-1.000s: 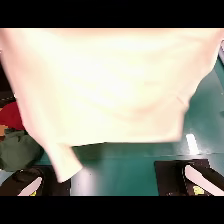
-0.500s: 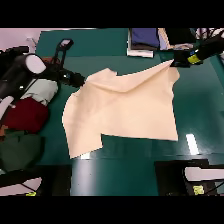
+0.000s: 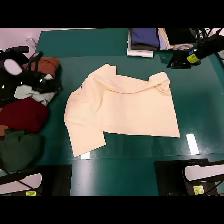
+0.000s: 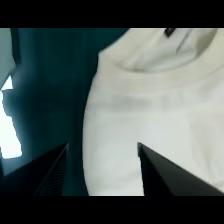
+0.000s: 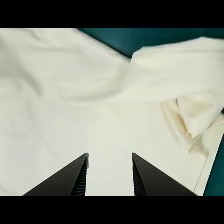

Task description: Fold the shirts.

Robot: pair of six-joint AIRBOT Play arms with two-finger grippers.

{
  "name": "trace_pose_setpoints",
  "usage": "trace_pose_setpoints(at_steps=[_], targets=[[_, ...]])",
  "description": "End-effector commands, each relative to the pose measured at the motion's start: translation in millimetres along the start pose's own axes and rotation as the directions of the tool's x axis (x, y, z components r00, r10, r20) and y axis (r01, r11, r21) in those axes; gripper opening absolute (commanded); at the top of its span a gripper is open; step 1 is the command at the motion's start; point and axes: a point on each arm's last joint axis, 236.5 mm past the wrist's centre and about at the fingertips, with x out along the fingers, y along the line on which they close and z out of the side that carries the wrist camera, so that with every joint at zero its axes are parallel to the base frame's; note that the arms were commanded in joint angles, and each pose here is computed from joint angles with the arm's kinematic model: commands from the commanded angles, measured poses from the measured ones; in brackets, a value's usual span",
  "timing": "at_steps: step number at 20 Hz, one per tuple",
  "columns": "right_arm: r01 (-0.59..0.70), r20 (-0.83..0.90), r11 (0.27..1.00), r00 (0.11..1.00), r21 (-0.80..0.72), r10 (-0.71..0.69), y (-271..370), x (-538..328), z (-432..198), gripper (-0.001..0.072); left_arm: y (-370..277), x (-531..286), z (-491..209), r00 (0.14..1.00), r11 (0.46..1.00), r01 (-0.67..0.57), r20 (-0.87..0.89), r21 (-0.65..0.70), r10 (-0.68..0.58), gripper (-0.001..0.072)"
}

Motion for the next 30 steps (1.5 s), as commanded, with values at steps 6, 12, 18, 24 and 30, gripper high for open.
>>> trace_pose_setpoints(at_steps=[6, 12, 18, 24, 30], targets=[[-0.104, -0.038, 0.994, 0.994, 0.02, 0.104, 31.6, -1.5, -69.3, 0.0313, 15.3, 55.7, -133.4, 0.974, 0.989, 0.061, -0.209, -0.135, -0.088, 0.0518], [-0.115, -0.041, 0.993, 0.992, 0.03, 0.116, 33.6, 0.4, -77.6, 0.0313, -31.1, 71.9, -131.5, 0.975, 0.989, 0.137, -0.17, -0.049, -0.143, 0.0261], [0.031, -0.162, 0.986, 0.987, 0.165, -0.004, -44.6, 3.8, -141.0, 0.0313, -50.3, 36.8, -89.0, 0.979, 0.986, 0.169, -0.115, 0.014, -0.166, 0.0024], [0.144, -0.337, 0.819, 0.939, 0.555, 0.063, -128.0, 43.5, -289.4, 0.0551, -55.5, 22.9, -67.9, 0.985, 0.985, 0.169, -0.037, 0.042, -0.168, 0.0024], [0.015, -0.29, 0.787, 0.934, 0.617, 0.209, -102.8, 89.1, -302.3, 0.0453, -56.0, 22.8, -67.5, 0.985, 0.985, 0.171, -0.035, 0.037, -0.17, 0.0024]])
